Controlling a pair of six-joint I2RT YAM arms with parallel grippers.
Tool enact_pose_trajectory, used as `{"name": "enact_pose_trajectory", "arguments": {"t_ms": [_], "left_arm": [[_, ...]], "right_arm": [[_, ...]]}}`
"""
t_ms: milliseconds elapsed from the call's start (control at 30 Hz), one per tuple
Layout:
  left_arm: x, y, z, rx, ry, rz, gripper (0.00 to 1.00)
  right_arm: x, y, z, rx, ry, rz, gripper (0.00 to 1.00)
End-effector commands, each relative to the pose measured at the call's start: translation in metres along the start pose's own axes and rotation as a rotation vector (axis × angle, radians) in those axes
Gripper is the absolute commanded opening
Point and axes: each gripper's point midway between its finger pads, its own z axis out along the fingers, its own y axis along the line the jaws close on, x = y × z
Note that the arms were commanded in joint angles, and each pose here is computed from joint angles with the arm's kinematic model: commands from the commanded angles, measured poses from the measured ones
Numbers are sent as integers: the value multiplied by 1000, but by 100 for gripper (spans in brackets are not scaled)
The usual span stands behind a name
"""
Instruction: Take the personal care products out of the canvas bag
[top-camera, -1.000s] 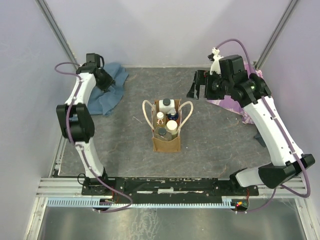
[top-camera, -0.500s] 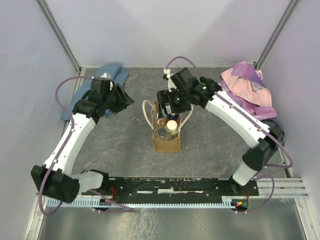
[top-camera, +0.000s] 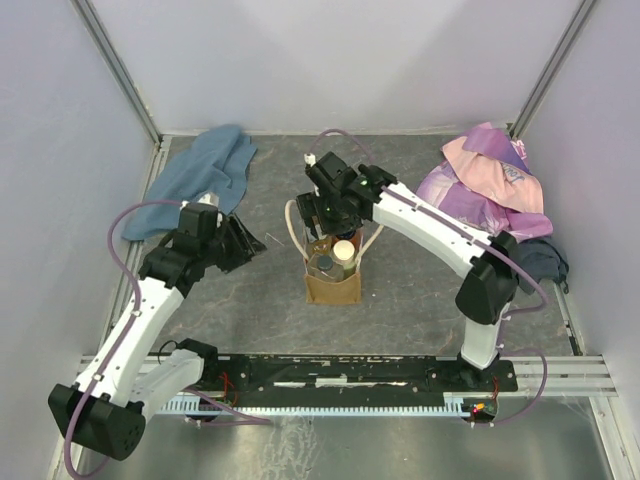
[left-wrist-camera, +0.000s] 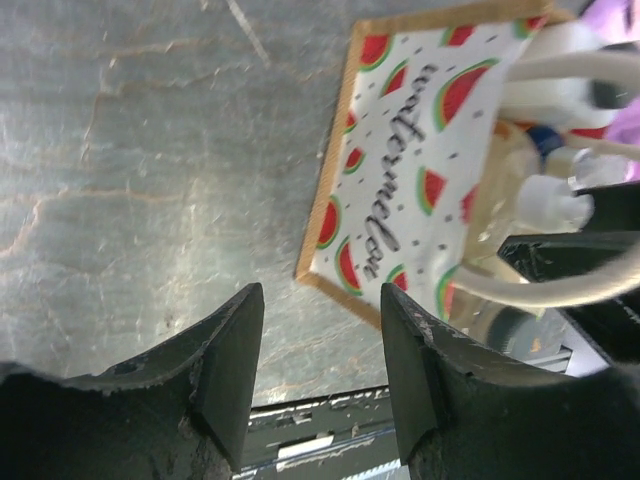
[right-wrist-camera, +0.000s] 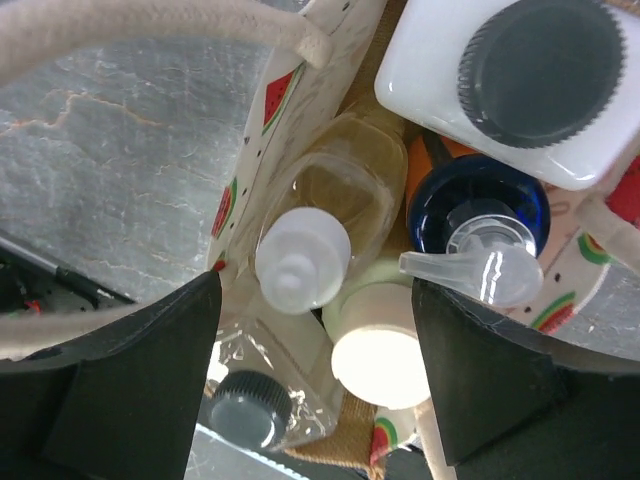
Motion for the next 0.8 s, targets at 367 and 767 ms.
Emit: {"name": "enact_pose_trajectory", "arguments": {"t_ms": [367, 767], "left_arm": [[23, 18, 2, -30, 39, -65, 57], [32, 27, 8, -52, 61, -73, 57]], "right_arm": [[-21, -11, 28, 203, -123, 36, 68], [-19, -13, 27, 228, -149, 52, 39]]}}
